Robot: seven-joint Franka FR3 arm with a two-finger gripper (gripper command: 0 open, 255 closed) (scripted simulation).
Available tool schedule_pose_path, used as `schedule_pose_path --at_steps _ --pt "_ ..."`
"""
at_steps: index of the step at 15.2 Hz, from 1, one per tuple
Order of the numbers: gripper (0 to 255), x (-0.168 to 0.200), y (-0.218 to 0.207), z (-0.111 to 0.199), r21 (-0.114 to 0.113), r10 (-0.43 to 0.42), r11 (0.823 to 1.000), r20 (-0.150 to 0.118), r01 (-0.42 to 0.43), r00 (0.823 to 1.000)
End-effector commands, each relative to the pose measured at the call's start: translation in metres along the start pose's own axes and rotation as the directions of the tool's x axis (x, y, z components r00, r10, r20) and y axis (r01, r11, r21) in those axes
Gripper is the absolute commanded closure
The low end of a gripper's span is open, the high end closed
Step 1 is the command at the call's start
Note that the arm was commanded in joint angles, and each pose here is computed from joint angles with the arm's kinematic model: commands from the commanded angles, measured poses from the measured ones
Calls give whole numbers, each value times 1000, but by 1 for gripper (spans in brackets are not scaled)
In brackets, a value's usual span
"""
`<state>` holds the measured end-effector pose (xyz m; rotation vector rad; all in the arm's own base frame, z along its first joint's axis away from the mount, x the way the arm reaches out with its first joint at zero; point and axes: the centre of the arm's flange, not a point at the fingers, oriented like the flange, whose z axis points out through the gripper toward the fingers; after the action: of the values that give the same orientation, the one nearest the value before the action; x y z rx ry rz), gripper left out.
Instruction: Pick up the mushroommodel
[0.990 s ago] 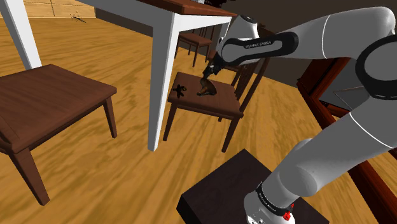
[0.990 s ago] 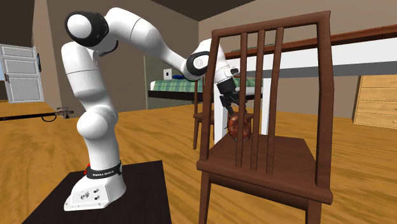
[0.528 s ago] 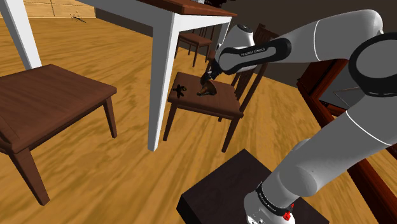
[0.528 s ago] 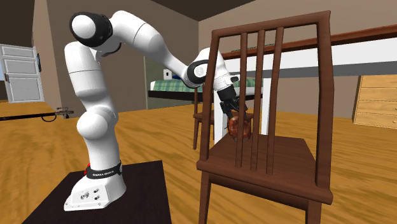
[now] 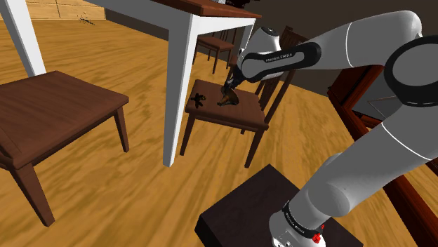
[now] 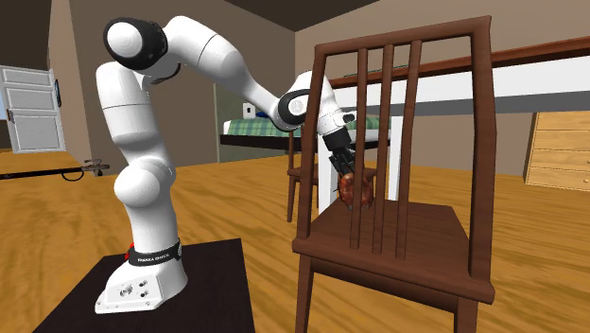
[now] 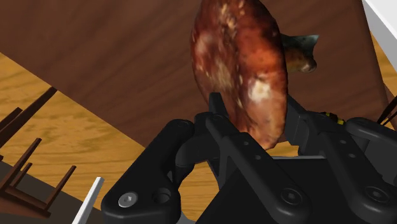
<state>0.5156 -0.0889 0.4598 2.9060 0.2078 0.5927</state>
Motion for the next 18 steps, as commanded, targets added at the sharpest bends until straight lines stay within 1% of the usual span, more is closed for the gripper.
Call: schedule_pose_path --at_steps 1,2,17,18 --pt "255 0 0 0 0 0 1000 1 0 1000" --pt "255 0 0 0 0 0 1000 1 0 1000" --pt "255 29 15 -72 0 0 1000 1 0 1000" --pt "255 29 15 -72 0 0 1000 1 0 1000"
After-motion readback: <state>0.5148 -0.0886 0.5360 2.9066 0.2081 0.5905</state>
